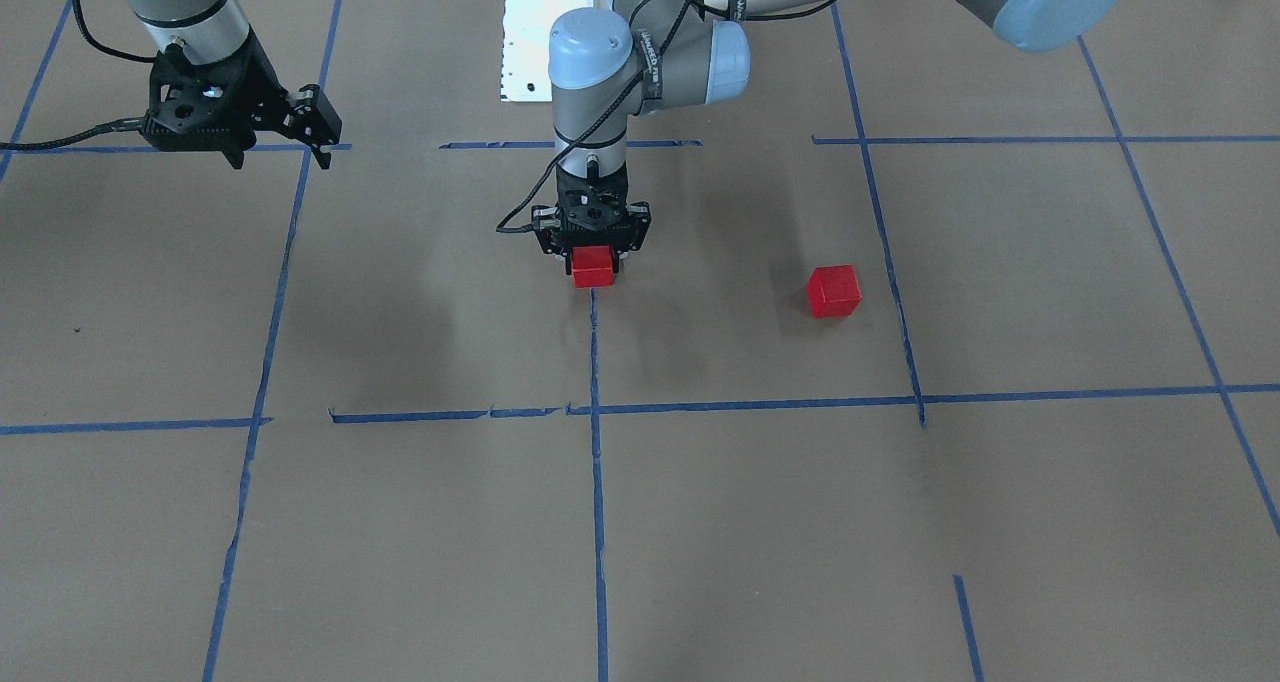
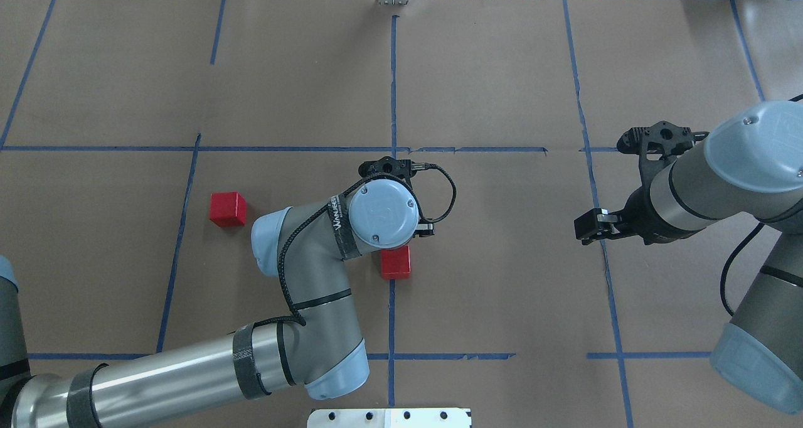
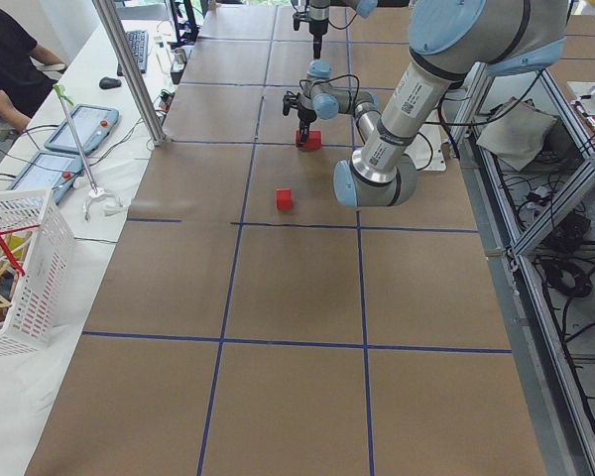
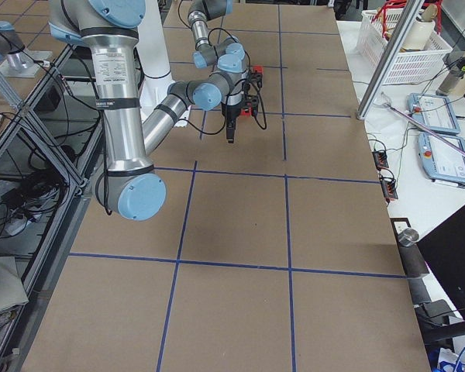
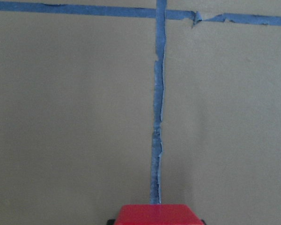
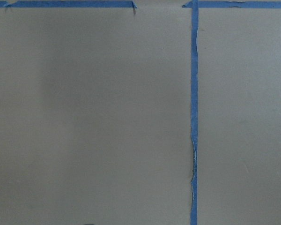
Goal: Form red blocks into L shape at center
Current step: 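Open the left gripper and move it toward the last red cube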
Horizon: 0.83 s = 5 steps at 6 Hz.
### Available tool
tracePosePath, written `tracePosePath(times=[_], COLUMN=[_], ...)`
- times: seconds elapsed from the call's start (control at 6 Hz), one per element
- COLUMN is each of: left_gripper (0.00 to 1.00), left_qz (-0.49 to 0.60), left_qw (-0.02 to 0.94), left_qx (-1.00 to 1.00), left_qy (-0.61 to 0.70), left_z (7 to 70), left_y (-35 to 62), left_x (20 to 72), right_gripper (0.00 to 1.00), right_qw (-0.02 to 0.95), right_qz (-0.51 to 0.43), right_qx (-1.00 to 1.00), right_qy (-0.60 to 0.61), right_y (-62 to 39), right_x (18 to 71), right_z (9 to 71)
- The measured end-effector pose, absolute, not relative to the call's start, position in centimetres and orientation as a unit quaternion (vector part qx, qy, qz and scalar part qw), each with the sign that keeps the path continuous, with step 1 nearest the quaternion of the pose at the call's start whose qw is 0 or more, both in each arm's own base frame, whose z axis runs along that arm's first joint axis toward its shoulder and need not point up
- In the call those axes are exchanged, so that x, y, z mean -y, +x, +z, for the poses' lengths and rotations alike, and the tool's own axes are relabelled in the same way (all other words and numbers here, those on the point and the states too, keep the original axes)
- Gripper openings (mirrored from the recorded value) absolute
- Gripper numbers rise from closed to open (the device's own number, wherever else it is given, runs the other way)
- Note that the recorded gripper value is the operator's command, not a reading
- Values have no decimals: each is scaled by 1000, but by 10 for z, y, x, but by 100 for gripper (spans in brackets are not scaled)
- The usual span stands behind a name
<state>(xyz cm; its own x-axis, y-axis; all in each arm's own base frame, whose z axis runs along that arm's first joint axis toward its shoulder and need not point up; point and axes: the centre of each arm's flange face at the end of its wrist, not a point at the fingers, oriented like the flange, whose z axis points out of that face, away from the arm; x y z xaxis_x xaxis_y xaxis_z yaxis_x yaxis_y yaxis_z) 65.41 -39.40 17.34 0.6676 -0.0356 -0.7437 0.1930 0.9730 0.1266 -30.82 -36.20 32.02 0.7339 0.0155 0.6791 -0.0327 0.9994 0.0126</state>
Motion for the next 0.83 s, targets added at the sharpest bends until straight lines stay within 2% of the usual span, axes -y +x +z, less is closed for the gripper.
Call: tracePosePath(times=[0.17, 0.67, 0.83], left_gripper=[100, 100, 100], left_qz=[-62, -67, -76], left_qw=[907, 883, 875], left_qx=[-404, -450, -460], left_qy=[98, 117, 129], left_z=[172, 131, 140], left_y=[654, 612, 572], left_x=[393, 390, 398], right_gripper=[100, 100, 100], right_qw=[931, 931, 931], right_qz=[12, 13, 14], right_qx=[365, 365, 365], right_qy=[12, 13, 13], right_y=[-308, -308, -307], right_x=[362, 362, 362], right_z=[320, 320, 320])
